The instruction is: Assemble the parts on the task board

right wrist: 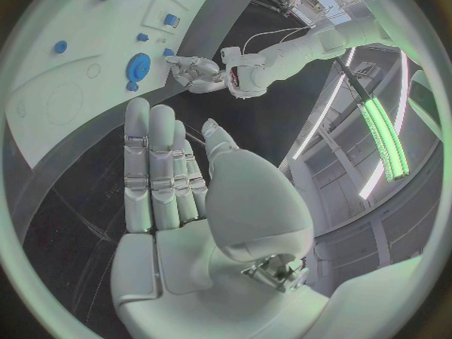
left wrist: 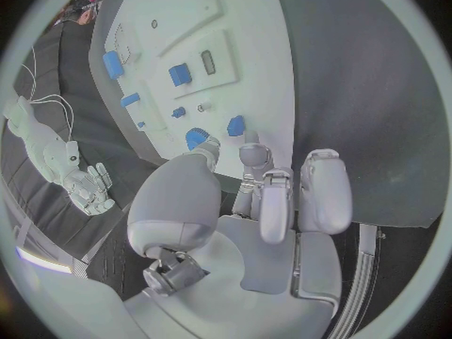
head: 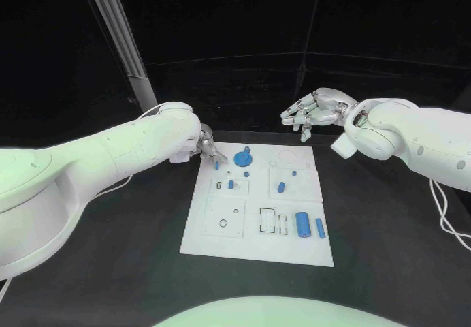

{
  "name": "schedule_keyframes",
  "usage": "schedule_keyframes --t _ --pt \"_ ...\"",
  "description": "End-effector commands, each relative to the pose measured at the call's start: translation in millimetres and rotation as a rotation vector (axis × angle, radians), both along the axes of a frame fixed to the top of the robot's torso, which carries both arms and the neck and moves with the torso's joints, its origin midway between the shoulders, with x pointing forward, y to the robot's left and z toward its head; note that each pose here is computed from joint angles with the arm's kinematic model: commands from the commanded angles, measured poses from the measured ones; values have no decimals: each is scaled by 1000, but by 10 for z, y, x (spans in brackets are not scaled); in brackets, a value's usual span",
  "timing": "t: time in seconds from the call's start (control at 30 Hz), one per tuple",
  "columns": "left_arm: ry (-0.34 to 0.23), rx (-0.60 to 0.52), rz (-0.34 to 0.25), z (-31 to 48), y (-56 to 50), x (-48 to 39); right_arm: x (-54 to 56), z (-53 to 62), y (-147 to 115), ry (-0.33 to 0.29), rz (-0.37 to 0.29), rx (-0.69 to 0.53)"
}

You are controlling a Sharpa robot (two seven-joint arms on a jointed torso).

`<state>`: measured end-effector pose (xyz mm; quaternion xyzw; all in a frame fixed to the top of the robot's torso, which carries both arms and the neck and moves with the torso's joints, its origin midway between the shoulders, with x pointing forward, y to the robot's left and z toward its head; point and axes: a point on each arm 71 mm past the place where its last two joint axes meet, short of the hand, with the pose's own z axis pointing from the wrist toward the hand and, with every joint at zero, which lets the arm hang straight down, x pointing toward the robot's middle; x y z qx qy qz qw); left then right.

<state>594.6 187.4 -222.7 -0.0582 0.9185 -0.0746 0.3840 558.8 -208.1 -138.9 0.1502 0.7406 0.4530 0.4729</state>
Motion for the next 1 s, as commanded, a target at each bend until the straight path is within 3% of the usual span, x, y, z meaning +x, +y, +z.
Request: schedule_keyframes --t 0.03,0.37,1.0 --pt "-12 -9 -22 12 -32 4 1 14 14 -4 14 3" --pt "15 -12 -49 -3 -74 -17 3 12 31 -2 18 2" --pt "24 -4 -48 -14 -86 -25 2 8 45 3 24 0"
